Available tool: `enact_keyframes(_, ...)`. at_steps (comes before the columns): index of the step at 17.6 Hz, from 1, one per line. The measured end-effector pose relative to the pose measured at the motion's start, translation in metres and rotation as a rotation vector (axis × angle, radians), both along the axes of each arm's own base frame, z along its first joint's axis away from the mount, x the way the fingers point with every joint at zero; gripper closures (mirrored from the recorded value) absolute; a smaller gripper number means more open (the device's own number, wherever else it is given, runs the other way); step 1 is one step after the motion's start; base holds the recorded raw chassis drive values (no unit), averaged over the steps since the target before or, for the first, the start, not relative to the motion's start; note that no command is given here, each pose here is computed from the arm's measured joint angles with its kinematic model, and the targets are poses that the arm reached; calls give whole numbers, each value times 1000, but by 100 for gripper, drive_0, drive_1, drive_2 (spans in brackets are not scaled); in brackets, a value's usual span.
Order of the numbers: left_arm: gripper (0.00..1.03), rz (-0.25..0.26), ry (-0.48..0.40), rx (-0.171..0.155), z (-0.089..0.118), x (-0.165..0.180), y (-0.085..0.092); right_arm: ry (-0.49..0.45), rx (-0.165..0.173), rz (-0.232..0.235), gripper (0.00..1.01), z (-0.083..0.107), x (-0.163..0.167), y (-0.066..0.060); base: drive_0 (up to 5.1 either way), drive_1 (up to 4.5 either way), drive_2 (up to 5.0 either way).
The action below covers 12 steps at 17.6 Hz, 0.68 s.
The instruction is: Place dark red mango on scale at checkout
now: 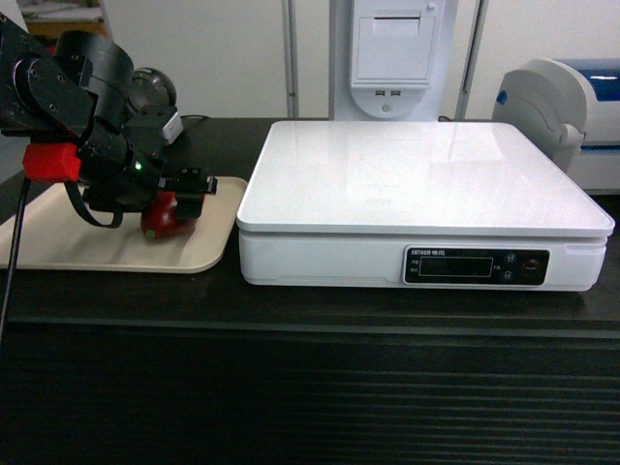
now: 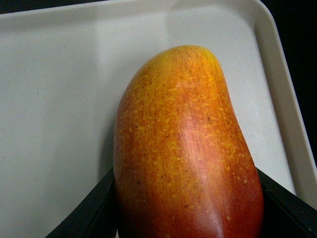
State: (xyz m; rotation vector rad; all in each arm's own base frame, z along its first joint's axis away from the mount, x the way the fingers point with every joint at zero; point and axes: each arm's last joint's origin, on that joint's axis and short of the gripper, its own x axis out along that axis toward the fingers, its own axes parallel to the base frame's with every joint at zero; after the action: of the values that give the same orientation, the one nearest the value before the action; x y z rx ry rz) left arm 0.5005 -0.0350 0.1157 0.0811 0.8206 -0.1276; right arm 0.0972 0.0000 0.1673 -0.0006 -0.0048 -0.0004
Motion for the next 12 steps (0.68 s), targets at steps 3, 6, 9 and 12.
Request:
enact_keyframes(3,41,-9,-16,5,2,0,0,0,0,0,3,0,0,0,0,0,0)
enact_keyframes(6,41,-21,-61,-17,21,-11,-6,0,0,0,3,0,0,0,0,0,0)
enact_keyframes(9,41,-93,-239,-61,85,-27,-39,0,0,0,3,0,0,0,0,0,0)
enact_keyframes(12,41,-196,-342,-141,128,-46,-89,0,0,0,3,0,0,0,0,0,0)
